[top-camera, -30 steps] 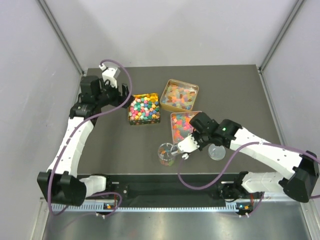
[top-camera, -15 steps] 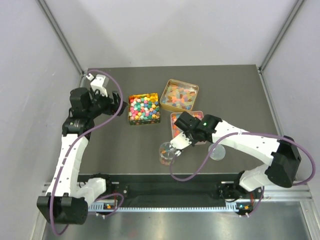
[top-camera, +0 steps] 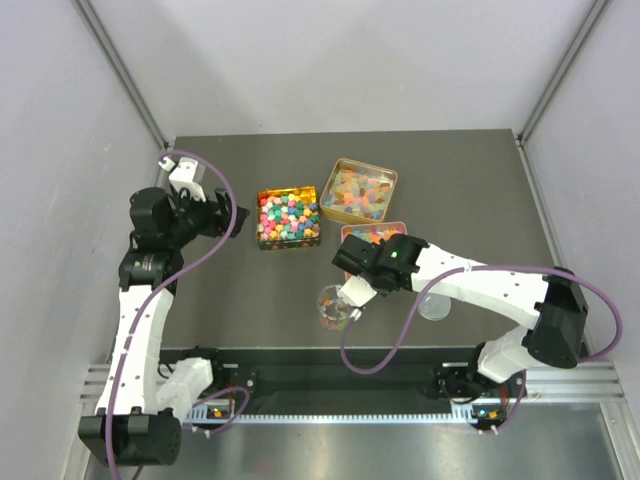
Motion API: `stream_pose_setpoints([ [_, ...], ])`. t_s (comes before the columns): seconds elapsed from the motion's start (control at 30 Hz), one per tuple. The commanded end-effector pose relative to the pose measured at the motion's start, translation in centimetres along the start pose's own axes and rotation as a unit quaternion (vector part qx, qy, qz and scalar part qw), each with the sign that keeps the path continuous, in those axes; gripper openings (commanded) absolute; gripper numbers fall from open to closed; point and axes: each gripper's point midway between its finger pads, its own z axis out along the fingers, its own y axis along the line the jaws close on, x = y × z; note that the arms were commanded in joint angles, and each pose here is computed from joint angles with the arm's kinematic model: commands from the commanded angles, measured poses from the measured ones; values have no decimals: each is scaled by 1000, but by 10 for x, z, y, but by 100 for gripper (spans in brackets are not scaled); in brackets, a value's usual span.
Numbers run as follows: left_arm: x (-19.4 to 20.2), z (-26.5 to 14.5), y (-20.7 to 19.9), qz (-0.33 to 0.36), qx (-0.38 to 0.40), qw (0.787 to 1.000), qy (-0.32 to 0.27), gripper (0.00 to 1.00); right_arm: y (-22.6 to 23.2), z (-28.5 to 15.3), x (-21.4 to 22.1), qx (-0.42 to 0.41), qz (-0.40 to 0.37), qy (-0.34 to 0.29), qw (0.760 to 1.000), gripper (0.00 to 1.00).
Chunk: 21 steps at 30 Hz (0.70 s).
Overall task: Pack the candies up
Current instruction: Adjust the spatula.
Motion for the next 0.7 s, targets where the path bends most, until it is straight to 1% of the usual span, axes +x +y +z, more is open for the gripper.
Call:
stream_pose_setpoints([
  [0.0, -17, -5, -7, 8, 14, 999, -41, 84, -21, -22, 8, 30, 13, 23, 999, 0],
  [0.13, -19, -7, -12, 1, 29, 999, -43, 84, -26, -28, 10, 38, 17, 30, 999, 0],
  [0.17, -20, -7, -18, -1, 44, 998, -41, 84, -28, -31, 11, 44, 23, 29, 998, 0],
  [0.2, -17, -9, -25, -12, 62, 997, -36, 84, -29, -32, 11, 45, 27, 29, 998, 0],
  [0.27, -7, -8, -39, -37, 105, 994, -16, 79, -35, -39, 14, 64, 67, 16, 996, 0],
  [0.3, 1, -12, -58, -68, 157, 985, 4, 77, -39, -42, 13, 71, 89, 3, 993, 0],
  [0.33, 5, -11, -64, -83, 179, 980, 13, 72, -40, -44, 5, 74, 133, -32, 988, 0],
  [0.4, 20, -11, -78, -122, 214, 968, 43, 69, -48, -49, 2, 87, 194, -59, 975, 0],
  [0.43, 23, -9, -79, -129, 219, 966, 51, 64, -48, -49, -6, 82, 234, -84, 965, 0],
  [0.53, 22, -8, -85, -134, 231, 961, 67, 59, -58, -57, -15, 97, 294, -127, 942, 0],
  [0.63, 17, -4, -87, -135, 238, 959, 76, 56, -72, -64, -7, 117, 306, -133, 935, 0],
  [0.67, 15, -2, -95, -127, 250, 956, 80, 56, -79, -66, -2, 123, 313, -135, 932, 0],
])
